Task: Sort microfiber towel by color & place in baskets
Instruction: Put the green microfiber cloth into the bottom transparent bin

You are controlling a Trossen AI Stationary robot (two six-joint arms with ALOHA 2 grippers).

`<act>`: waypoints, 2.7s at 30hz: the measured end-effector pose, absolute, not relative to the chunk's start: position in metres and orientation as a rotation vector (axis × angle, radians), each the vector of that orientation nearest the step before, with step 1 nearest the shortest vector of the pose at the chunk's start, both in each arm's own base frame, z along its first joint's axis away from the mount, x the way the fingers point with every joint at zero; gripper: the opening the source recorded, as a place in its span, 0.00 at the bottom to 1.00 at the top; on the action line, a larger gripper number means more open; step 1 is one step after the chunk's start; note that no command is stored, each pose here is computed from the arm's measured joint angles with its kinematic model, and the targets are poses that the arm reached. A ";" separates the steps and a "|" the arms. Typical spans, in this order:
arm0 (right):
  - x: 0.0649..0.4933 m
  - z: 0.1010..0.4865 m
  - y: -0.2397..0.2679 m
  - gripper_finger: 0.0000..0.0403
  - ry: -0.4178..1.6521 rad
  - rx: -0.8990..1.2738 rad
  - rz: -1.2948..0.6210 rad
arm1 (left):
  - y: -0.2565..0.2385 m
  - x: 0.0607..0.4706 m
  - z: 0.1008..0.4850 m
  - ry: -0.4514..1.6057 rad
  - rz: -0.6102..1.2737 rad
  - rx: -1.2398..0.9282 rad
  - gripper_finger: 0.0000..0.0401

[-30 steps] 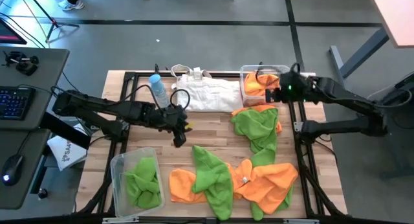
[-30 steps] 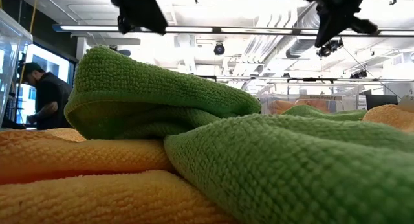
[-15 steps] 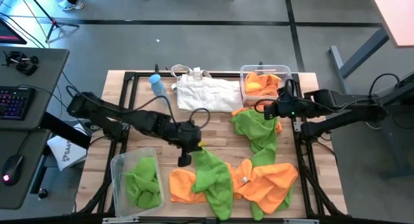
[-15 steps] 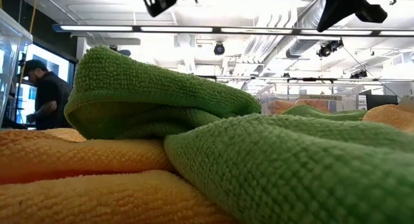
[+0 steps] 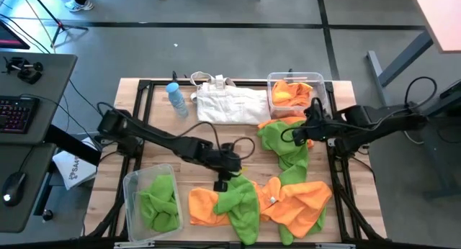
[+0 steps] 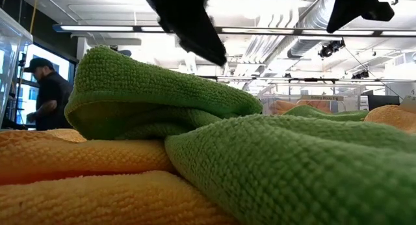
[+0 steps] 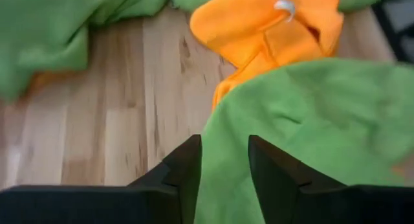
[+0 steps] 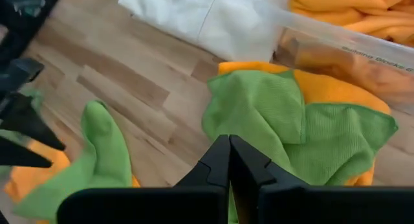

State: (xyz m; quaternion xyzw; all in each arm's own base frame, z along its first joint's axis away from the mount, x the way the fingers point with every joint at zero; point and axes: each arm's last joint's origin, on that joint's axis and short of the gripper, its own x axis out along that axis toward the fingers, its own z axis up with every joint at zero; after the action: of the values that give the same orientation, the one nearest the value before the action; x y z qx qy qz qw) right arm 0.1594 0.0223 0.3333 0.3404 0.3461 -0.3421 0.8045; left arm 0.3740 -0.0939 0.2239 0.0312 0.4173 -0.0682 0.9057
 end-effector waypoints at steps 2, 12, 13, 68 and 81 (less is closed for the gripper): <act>0.162 0.331 0.024 0.00 0.759 0.709 -0.730 | -0.096 0.383 0.211 0.844 -0.181 0.150 0.31; 0.166 0.329 0.025 0.00 0.785 0.661 -0.723 | -0.094 0.397 0.159 0.945 -0.257 0.314 0.26; 0.166 0.329 0.025 0.00 0.785 0.660 -0.724 | -0.094 0.397 0.156 0.959 -0.263 0.311 0.26; 0.207 0.292 0.069 0.00 0.903 0.589 -0.728 | -0.100 0.195 0.454 0.493 -0.347 0.152 0.00; 0.209 0.293 0.069 0.00 0.869 0.635 -0.743 | -0.067 0.111 0.479 0.385 -0.310 0.115 0.00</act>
State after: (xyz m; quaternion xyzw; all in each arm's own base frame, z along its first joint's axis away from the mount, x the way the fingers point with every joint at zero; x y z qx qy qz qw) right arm 0.2087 0.0691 0.2929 0.2952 0.4043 -0.3456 0.7937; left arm 0.1112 -0.0666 0.4790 0.0571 0.1903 -0.1535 0.9680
